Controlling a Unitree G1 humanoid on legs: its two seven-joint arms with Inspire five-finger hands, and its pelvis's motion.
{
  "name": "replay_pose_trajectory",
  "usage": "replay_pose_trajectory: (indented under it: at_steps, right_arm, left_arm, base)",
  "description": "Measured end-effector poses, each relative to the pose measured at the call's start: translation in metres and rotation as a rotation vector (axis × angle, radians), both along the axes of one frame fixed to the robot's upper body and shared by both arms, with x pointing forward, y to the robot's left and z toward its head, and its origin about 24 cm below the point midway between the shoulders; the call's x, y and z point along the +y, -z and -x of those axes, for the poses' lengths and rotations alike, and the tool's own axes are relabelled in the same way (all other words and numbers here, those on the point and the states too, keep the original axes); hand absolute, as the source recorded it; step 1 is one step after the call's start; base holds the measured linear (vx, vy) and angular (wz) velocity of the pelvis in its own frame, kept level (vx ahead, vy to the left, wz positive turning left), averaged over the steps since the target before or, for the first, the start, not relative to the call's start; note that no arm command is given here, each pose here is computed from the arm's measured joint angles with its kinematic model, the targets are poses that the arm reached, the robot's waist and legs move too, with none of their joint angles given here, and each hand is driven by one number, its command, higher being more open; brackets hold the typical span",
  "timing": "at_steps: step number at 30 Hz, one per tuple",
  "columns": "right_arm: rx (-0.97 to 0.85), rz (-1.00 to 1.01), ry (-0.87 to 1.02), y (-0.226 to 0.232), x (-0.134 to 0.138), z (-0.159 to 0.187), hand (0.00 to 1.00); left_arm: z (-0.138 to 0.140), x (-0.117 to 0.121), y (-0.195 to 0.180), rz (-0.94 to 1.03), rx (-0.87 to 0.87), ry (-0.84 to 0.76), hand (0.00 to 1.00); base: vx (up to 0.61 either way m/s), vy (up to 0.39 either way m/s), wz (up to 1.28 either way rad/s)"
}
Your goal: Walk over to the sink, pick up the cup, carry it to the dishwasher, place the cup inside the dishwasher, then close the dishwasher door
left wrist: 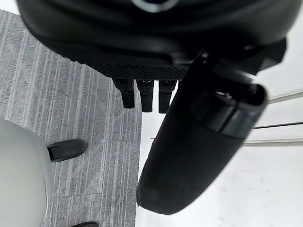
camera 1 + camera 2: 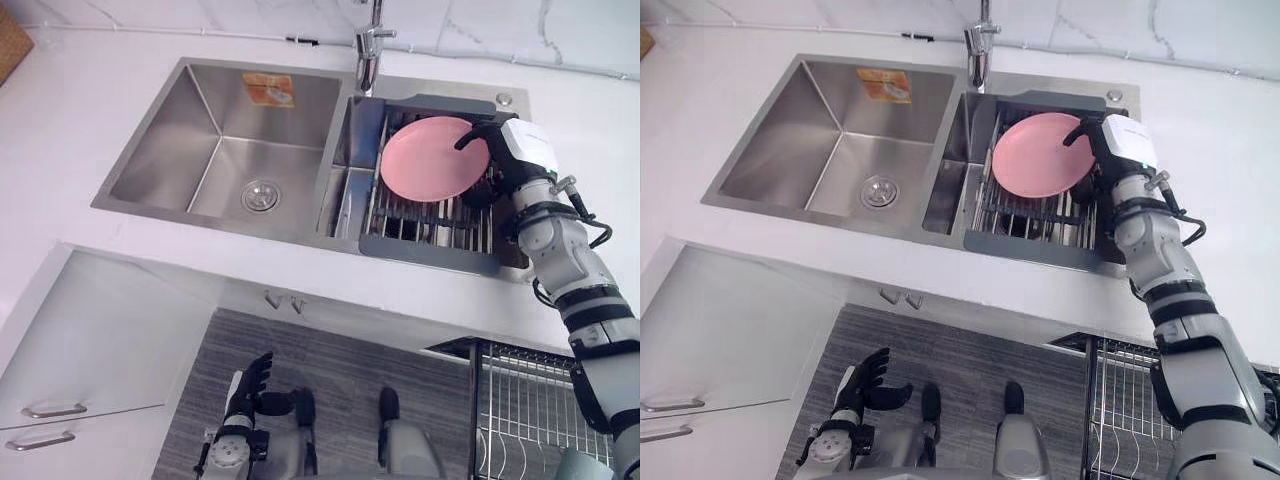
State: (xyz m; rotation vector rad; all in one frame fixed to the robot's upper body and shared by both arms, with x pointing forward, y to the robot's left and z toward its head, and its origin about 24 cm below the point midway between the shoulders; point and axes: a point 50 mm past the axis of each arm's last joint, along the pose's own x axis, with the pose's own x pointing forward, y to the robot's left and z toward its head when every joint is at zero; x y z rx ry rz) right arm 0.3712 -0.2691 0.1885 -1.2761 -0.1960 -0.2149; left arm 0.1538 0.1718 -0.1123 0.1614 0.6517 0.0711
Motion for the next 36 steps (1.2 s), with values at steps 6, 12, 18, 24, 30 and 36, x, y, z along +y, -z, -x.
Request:
replay_pose_trajectory:
  at_steps: [6, 12, 18, 24, 30, 36]
  right_arm:
    - [-0.015, 0.041, -0.006, -0.015, 0.000, -0.004, 0.30]
    - [-0.029, 0.030, -0.011, -0.020, -0.001, -0.004, 0.30]
    - [-0.107, -0.024, -0.047, -0.015, -0.001, 0.020, 0.30]
    - [-0.279, -0.107, -0.131, -0.019, 0.009, 0.059, 0.30]
    - [-0.388, -0.249, -0.134, -0.009, 0.010, 0.090, 0.30]
    - [-0.416, -0.314, -0.082, 0.006, 0.002, 0.116, 0.30]
  left_arm:
    - [-0.015, -0.001, -0.009, 0.011, -0.062, 0.000, 0.90]
    - [-0.017, -0.001, -0.010, 0.012, -0.068, 0.002, 0.90]
    - [-0.020, -0.001, -0.012, 0.013, -0.076, -0.005, 0.90]
    - [-0.021, 0.005, -0.013, 0.018, -0.079, -0.051, 0.90]
    - [-0.011, 0.013, -0.007, -0.004, -0.033, -0.069, 0.90]
    - [0.005, 0.015, 0.004, -0.020, 0.042, -0.070, 0.90]
  base:
    - [-0.03, -0.013, 0.04]
    - [-0.02, -0.011, 0.01]
    - [0.05, -0.018, -0.01]
    - [0.06, -0.024, -0.16]
    - [0.01, -0.012, -0.35]
    - [0.02, 0.017, -0.49]
